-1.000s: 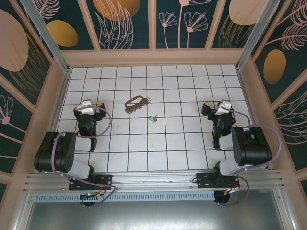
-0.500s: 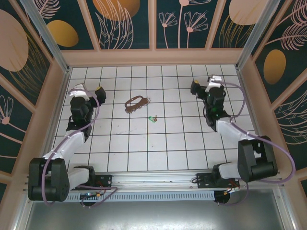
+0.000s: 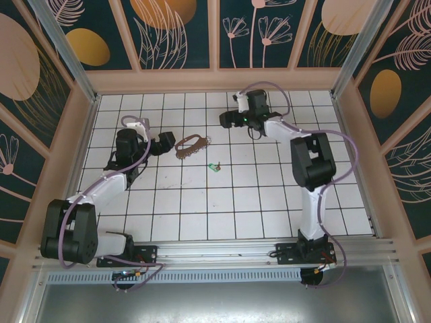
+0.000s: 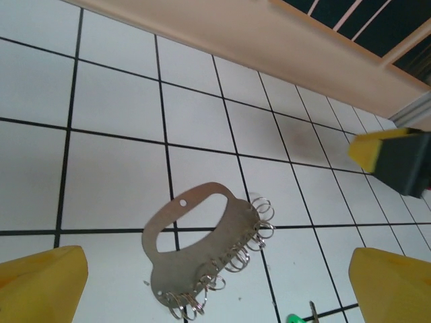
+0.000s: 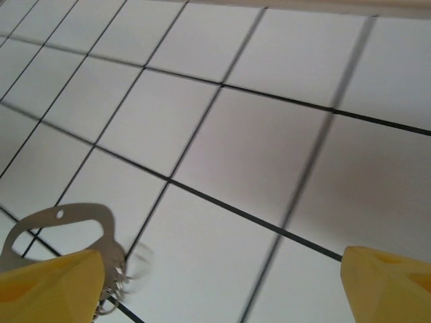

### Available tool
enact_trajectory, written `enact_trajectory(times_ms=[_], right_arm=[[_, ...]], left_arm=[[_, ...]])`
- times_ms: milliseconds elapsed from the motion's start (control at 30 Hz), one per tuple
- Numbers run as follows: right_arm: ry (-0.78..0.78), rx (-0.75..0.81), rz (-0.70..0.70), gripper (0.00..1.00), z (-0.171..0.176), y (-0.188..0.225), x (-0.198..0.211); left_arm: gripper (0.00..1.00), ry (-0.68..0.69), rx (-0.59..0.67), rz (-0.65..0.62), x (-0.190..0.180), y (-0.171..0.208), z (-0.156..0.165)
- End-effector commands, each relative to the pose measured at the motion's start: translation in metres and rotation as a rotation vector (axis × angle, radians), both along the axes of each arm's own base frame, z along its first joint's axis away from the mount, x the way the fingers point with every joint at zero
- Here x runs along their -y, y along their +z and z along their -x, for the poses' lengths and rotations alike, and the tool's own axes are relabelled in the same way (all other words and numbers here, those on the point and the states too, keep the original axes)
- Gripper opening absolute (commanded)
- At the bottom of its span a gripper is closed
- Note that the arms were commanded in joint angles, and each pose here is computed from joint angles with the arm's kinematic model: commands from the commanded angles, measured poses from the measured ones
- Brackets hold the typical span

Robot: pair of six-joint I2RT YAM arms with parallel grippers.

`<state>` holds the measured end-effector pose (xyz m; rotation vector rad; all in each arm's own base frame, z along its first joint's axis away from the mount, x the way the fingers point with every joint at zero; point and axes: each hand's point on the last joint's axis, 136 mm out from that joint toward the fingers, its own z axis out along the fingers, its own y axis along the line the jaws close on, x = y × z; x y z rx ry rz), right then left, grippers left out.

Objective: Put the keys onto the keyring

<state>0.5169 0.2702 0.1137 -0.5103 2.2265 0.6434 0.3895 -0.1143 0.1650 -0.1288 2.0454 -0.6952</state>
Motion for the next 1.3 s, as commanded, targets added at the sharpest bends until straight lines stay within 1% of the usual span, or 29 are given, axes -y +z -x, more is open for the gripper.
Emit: enact_trajectory(times_ms=[0, 133, 233, 500, 600, 767, 967, 1067, 1133, 1267], right_arm=[[0.17, -0.119, -0.031, 0.86, 0.019, -0.015, -0.031], [0.222, -0.176, -0.025, 0.73, 0.016, -0.036, -0.049], [0.235, -0.192, -0.027, 0.65, 0.015, -0.045, -0.055], [0.256, -0.22, -0.062, 0.53, 0.021, -0.058, -0.067], [0.28, -0.231, -0.089, 0.47, 0.026, -0.056, -0.072], [0.305, -0.25, -0.108, 0.46, 0.031, -0.058, -0.077], [0.325, -0.277, -0.107, 0.41, 0.038, -0.066, -0.08], [0.328, -0.289, -0.106, 0.34, 0.039, -0.071, -0.08], [0.33, -0.294, -0.108, 0.31, 0.04, -0.072, -0.08], [0.352, -0.302, -0.124, 0.3, 0.045, -0.072, -0.084]], left_arm=[[0.99, -0.042, -0.003, 0.03, 0.01, 0.006, 0.006], [0.98, -0.057, -0.012, 0.026, 0.014, 0.003, 0.009], [0.99, -0.057, -0.025, 0.022, 0.014, -0.002, 0.01], [0.99, -0.08, -0.037, 0.027, 0.02, -0.006, 0.012], [0.99, -0.086, -0.043, 0.022, 0.022, -0.008, 0.012], [0.99, -0.091, -0.048, 0.018, 0.023, -0.01, 0.013], [0.99, -0.081, -0.047, 0.011, 0.021, -0.008, 0.013], [0.99, -0.08, -0.045, 0.012, 0.021, -0.008, 0.014], [0.99, -0.08, -0.045, 0.009, 0.021, -0.008, 0.014], [0.99, -0.082, -0.048, 0.007, 0.022, -0.009, 0.013]])
